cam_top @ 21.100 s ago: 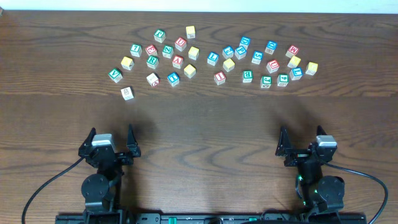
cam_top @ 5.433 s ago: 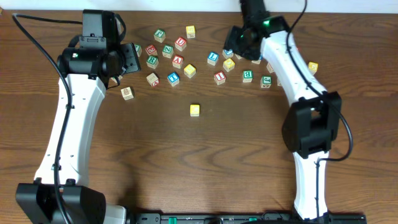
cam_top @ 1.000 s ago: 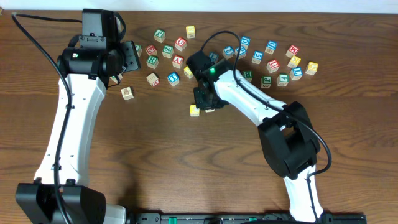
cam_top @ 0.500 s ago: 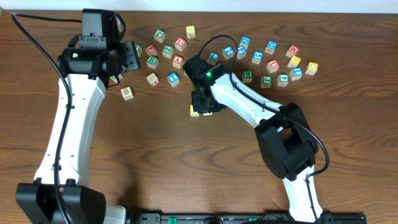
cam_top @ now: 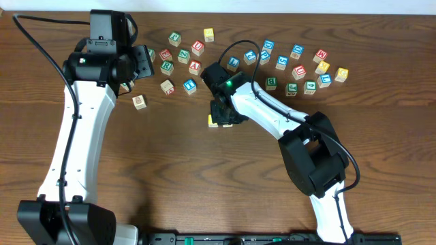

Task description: Spell out CORL

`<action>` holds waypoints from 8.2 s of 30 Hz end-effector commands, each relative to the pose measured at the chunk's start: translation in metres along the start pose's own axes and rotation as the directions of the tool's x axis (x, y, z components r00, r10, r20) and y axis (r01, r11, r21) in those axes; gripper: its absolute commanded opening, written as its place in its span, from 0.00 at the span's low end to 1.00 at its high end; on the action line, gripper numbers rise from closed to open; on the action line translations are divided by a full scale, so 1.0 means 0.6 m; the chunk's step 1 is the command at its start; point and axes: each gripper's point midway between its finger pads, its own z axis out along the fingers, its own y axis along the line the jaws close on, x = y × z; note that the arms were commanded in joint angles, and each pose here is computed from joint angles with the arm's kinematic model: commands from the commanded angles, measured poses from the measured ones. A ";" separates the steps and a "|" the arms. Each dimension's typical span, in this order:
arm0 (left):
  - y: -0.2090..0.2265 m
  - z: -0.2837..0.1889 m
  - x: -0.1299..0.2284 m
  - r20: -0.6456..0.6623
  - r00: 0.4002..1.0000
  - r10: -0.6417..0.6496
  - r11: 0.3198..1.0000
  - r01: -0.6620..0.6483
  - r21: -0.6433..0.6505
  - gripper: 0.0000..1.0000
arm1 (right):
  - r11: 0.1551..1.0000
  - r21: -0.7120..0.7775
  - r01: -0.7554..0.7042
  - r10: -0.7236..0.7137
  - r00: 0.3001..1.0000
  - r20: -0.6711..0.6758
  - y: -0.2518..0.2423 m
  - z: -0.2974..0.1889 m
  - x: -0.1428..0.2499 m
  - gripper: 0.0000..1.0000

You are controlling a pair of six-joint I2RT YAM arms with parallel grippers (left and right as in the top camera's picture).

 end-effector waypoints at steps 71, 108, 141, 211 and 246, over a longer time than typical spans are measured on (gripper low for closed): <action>-0.011 0.003 -0.020 0.058 0.998 0.027 1.000 -0.027 0.009 0.58 | 0.961 -0.061 -0.268 0.275 0.934 0.227 -0.288 -0.275 -0.194 0.52; -0.071 0.337 0.009 -0.201 0.957 0.208 0.978 -0.210 0.012 0.66 | 0.975 0.004 -0.220 0.219 0.973 0.076 -0.295 -0.264 -0.128 0.64; -0.048 0.418 0.049 -0.229 0.951 0.207 0.975 -0.221 -0.037 0.57 | 0.975 0.010 -0.220 0.219 0.974 0.061 -0.296 -0.263 -0.122 0.64; -0.386 0.140 0.259 -0.356 0.845 0.399 0.916 -0.345 0.207 0.34 | 0.882 0.042 -0.469 0.451 0.868 0.205 -0.509 -0.280 -0.163 0.70; -0.377 0.233 0.383 -0.428 0.850 0.306 0.952 -0.263 0.157 0.48 | 0.883 0.051 -0.466 0.450 0.873 0.185 -0.511 -0.279 -0.154 0.71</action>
